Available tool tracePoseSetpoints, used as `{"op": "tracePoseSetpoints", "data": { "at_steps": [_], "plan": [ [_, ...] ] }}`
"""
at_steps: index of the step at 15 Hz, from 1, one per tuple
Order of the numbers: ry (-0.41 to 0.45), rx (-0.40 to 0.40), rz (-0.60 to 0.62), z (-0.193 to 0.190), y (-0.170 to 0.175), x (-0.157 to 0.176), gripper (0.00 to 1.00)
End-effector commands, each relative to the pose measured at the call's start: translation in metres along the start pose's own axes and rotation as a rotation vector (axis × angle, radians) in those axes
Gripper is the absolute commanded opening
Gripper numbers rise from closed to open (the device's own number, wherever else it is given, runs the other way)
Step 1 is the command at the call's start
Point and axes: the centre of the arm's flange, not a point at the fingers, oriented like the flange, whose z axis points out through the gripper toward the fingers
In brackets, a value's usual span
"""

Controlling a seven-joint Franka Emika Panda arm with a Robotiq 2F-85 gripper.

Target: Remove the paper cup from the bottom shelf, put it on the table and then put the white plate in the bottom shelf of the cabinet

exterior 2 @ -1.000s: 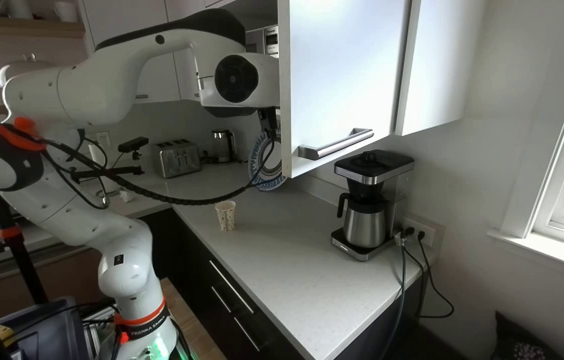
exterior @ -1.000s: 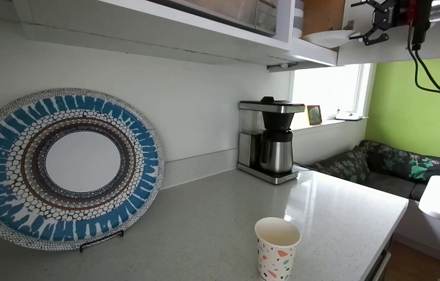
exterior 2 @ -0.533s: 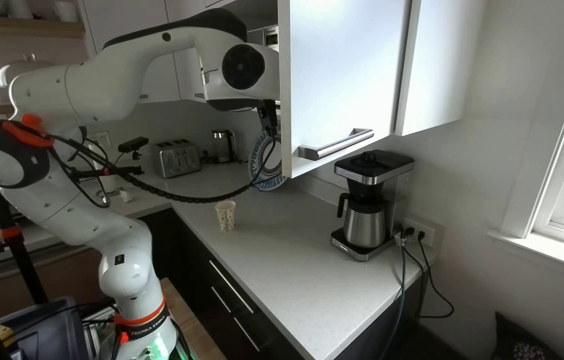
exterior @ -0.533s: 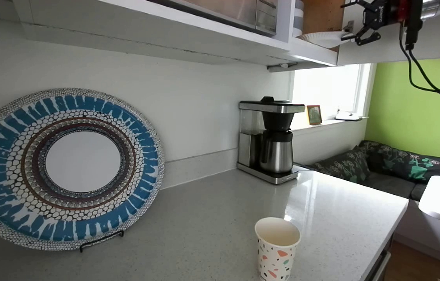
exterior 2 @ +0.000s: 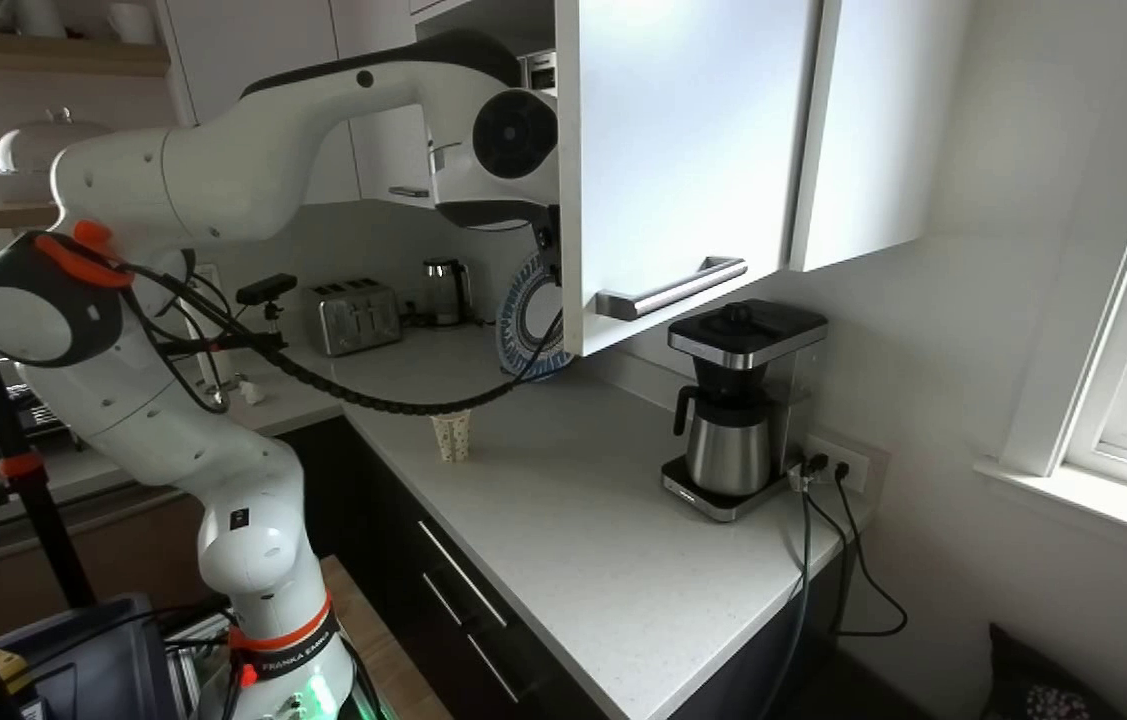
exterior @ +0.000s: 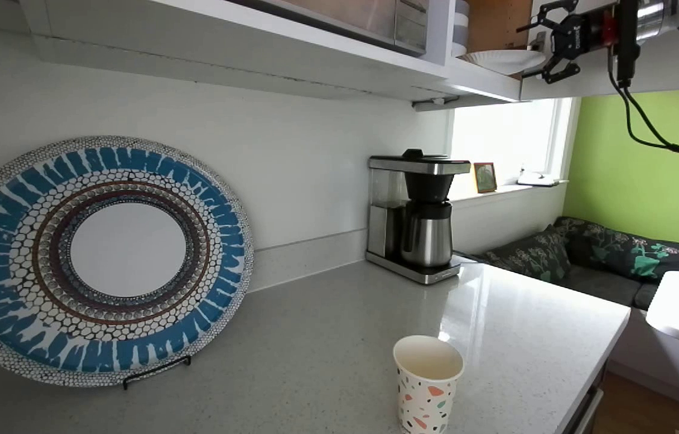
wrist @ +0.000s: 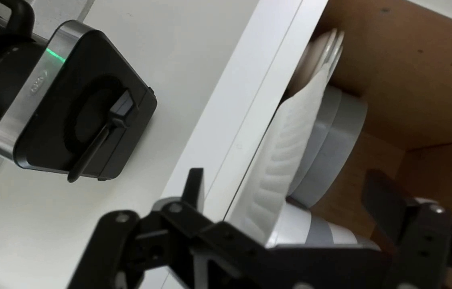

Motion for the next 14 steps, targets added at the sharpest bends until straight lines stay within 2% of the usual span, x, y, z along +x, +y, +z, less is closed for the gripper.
{"op": "tracePoseSetpoints", "data": {
  "at_steps": [1,7,14],
  "plan": [
    [-0.033,0.025,-0.033,-0.003,-0.006,0.011,1.00],
    [-0.097,0.058,-0.078,-0.014,-0.017,0.013,1.00],
    [-0.200,0.011,-0.122,-0.018,-0.014,0.005,1.00]
  ]
}}
